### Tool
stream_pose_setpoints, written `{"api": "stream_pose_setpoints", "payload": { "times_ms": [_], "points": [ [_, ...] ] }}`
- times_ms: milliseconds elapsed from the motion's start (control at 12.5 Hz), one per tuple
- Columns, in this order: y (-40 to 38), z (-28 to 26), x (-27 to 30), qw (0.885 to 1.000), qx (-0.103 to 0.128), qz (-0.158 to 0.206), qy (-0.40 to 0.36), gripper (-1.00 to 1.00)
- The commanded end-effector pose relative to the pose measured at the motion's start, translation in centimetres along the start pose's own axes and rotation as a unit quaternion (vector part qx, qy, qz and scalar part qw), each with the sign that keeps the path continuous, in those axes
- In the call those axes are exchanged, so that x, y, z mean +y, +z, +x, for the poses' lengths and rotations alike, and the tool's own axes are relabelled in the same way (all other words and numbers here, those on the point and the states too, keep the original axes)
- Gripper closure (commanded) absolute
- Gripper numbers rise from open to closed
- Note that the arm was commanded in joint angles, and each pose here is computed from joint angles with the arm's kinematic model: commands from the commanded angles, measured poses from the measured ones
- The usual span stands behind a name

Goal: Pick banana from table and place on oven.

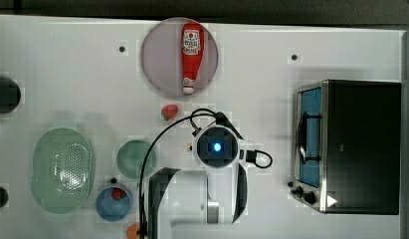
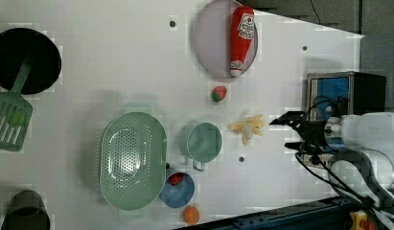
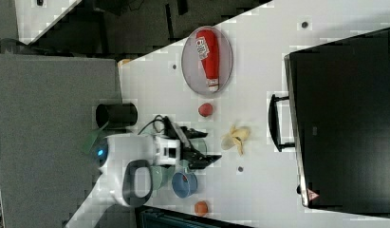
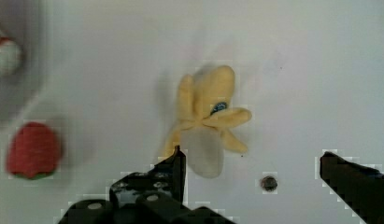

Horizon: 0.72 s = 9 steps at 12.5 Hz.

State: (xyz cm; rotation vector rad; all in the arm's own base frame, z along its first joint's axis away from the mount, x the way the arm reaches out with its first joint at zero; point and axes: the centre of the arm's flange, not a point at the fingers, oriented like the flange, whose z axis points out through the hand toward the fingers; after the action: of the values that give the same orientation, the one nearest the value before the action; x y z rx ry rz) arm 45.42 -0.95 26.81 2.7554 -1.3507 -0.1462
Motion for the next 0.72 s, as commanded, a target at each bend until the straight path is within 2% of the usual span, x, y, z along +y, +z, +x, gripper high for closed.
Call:
{"api": "stream_pose_setpoints", "payload": {
  "times_ms": [80,400,720],
  "points": [
    [1.1,0.1,-1.1,0.999,0.007,0.025,0.020,-1.00],
    [5.9,0.1,-2.5,0.999,0.015,0.038,0.012,-1.00],
    [10.2,-0.1,-2.8,0.999,0.013,0.037,0.010,-1.00]
  ]
}}
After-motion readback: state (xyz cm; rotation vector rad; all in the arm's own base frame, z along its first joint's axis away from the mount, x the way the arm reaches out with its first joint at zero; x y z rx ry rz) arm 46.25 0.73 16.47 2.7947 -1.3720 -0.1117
